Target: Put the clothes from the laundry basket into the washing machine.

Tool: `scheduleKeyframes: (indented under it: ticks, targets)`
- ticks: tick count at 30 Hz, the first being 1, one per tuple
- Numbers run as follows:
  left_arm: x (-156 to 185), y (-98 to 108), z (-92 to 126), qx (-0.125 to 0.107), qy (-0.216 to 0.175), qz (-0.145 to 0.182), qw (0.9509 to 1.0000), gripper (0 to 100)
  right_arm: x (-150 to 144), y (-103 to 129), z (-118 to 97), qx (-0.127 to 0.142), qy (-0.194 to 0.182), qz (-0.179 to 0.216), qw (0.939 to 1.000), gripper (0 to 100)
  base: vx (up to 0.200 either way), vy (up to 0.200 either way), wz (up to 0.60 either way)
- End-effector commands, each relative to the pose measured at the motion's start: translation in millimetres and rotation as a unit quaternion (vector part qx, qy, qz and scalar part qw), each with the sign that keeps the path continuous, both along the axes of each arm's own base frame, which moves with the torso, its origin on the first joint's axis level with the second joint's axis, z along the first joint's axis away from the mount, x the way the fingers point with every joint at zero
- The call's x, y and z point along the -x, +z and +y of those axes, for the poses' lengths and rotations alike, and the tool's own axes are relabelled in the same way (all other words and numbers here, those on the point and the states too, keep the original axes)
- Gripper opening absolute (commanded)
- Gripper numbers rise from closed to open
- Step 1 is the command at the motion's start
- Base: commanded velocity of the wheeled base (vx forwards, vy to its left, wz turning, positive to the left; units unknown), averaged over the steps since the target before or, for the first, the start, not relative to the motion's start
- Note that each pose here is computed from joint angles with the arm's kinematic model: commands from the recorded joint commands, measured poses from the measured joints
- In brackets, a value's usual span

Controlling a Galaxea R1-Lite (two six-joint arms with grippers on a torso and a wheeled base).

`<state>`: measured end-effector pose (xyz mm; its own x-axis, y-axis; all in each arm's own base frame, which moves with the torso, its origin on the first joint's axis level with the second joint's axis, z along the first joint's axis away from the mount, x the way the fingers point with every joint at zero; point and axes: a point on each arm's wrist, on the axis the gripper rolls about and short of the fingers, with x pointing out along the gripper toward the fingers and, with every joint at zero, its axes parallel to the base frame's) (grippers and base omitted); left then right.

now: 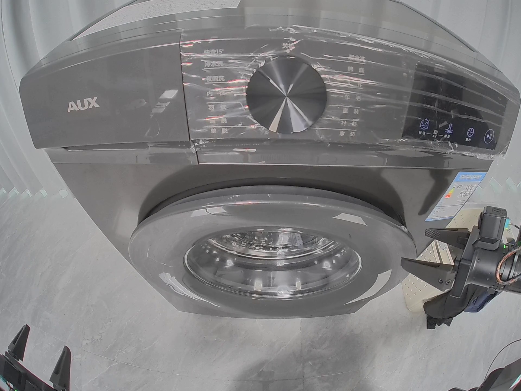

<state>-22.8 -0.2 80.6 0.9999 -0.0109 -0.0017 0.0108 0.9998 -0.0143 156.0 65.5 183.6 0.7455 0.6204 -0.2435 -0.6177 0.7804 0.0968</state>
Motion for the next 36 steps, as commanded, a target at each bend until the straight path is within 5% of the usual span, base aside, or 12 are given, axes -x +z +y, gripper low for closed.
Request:
scheduleKeyframes:
  ticks: [1,13,25,36]
  targets:
    - [0,-5,0,0.001,0.000,-0.001,1.0000,100,-10,-8,8,0.009,0.008,0.018,0.9998,100,0.000,0.000,0.00]
    - [0,-5,0,0.001,0.001,-0.001,1.0000,100,-26,-16,29,0.018,0.041,0.045,0.9980,100,0.000,0.000,0.00]
    - [0,-5,0,0.000,0.000,-0.001,1.0000,100,12,-23,17,0.020,0.057,0.041,0.9974,100,0.000,0.000,0.00]
    - [0,-5,0,0.002,0.000,-0.001,1.0000,100,-7,-22,23,0.022,0.048,0.047,0.9975,100,-0.073,0.000,0.00]
